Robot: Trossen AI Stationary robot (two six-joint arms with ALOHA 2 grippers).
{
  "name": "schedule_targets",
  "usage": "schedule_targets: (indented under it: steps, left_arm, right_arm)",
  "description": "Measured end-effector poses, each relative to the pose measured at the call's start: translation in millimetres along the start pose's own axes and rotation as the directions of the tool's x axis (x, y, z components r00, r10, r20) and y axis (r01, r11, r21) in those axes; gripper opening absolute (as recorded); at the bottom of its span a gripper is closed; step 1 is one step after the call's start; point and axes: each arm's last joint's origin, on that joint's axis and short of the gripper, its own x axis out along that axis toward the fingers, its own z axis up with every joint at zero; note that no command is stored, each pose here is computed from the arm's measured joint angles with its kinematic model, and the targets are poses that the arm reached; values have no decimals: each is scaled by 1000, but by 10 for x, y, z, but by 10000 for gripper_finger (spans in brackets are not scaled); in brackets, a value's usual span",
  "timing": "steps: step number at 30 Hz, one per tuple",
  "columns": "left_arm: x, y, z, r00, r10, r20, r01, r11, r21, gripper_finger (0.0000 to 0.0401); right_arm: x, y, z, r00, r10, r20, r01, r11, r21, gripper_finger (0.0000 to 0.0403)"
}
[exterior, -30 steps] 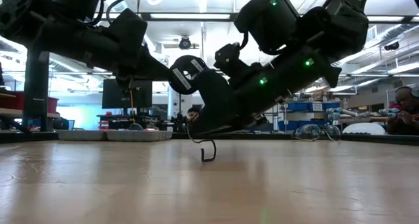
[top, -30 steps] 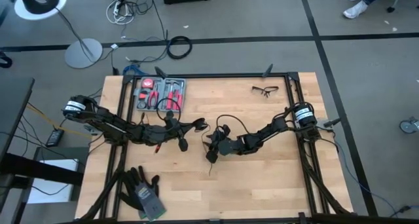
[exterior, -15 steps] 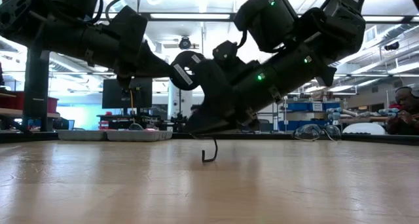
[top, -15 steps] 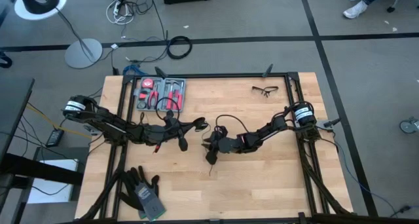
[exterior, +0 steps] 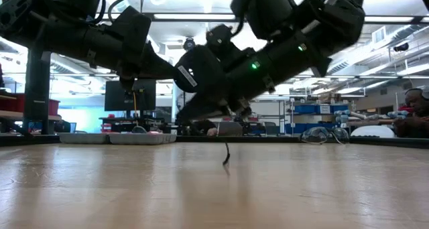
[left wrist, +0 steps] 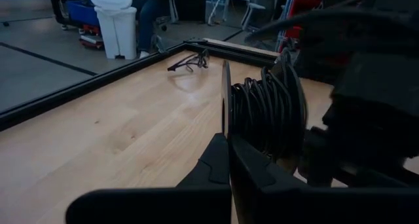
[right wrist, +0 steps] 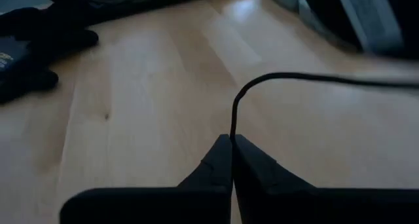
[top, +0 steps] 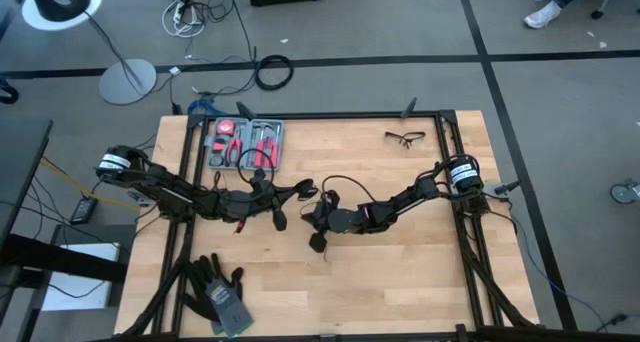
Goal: Coil cords
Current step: Coil the black wire on the black spool
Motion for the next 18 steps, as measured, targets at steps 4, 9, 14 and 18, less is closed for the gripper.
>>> schedule_targets:
  steps: [4,9,14,18]
  left_arm:
    - [0,0,-4,1000,1,-3,-1,1000,-10,0]
    - [0,1,-4,1000,2,-3,-2,1000,-8,0]
    - [0,2,-2,1000,4,-2,-4,1000,2,0]
    - [0,-2,13,1000,0,12,0,1000,-11,0]
  right_arm:
    - [69,-22,146,1000,7,16,-6,1000,-28,2]
    - [119,-116,151,998,-46,-53,46,999,-4,1]
    - [92,-122,71,988,-124,-92,125,992,7,1]
    - [70,-140,16,985,-139,-100,142,989,29,0]
